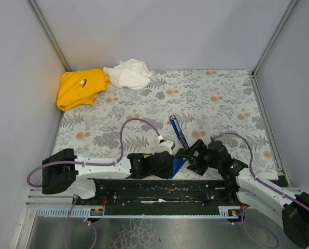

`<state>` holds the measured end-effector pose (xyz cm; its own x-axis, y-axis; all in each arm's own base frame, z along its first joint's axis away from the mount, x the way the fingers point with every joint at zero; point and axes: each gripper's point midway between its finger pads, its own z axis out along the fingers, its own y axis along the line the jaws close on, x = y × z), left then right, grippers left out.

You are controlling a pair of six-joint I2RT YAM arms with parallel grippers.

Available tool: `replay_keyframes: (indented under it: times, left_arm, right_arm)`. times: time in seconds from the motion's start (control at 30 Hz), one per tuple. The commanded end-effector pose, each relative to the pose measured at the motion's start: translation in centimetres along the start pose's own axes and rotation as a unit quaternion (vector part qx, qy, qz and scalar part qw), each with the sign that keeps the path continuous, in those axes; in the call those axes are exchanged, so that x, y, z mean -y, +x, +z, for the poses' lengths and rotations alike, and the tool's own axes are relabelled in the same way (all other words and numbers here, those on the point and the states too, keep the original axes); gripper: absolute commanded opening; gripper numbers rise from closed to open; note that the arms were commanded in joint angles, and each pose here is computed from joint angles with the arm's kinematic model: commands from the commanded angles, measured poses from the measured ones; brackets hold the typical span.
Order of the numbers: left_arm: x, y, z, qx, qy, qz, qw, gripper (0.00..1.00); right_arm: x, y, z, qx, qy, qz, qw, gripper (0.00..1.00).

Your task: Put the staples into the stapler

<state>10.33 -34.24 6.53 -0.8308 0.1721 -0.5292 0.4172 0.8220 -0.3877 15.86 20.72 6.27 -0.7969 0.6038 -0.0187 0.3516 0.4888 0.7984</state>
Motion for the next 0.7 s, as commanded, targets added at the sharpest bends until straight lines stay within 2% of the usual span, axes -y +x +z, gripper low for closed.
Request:
replay_keyframes:
  times: [0.0,0.4,0.47,0.53,0.63,0.67]
  left_arm:
    - [2.0,-1.1,-1.0,0.023,0.044,-0.040,0.998,0.00]
    - [3.5,-0.5,-1.5,0.010,0.100,-0.034,0.994,0.00]
    - [3.8,-0.3,-1.7,0.007,0.108,-0.033,0.994,0.00]
    - [3.8,0.0,-1.6,0.001,0.109,-0.032,0.993,0.00]
    - [3.9,-0.2,-1.7,0.003,0.110,-0.033,0.993,0.00]
    - [3.9,-0.3,-1.7,0.004,0.109,-0.034,0.993,0.00]
  right_arm:
    - [-0.9,0.1,0.8,0.006,-0.015,0.025,1.000,0.99]
    - [-1.2,-0.6,3.1,0.037,-0.008,0.047,0.998,1.00]
    - [-1.6,-0.7,3.3,0.040,-0.016,0.053,0.998,0.94]
    - [-1.9,-0.8,3.3,0.046,-0.026,0.058,0.997,0.68]
    - [-2.4,-1.2,3.1,0.060,-0.039,0.062,0.996,0.17]
    - [-2.4,-1.3,3.0,0.064,-0.040,0.064,0.995,0.03]
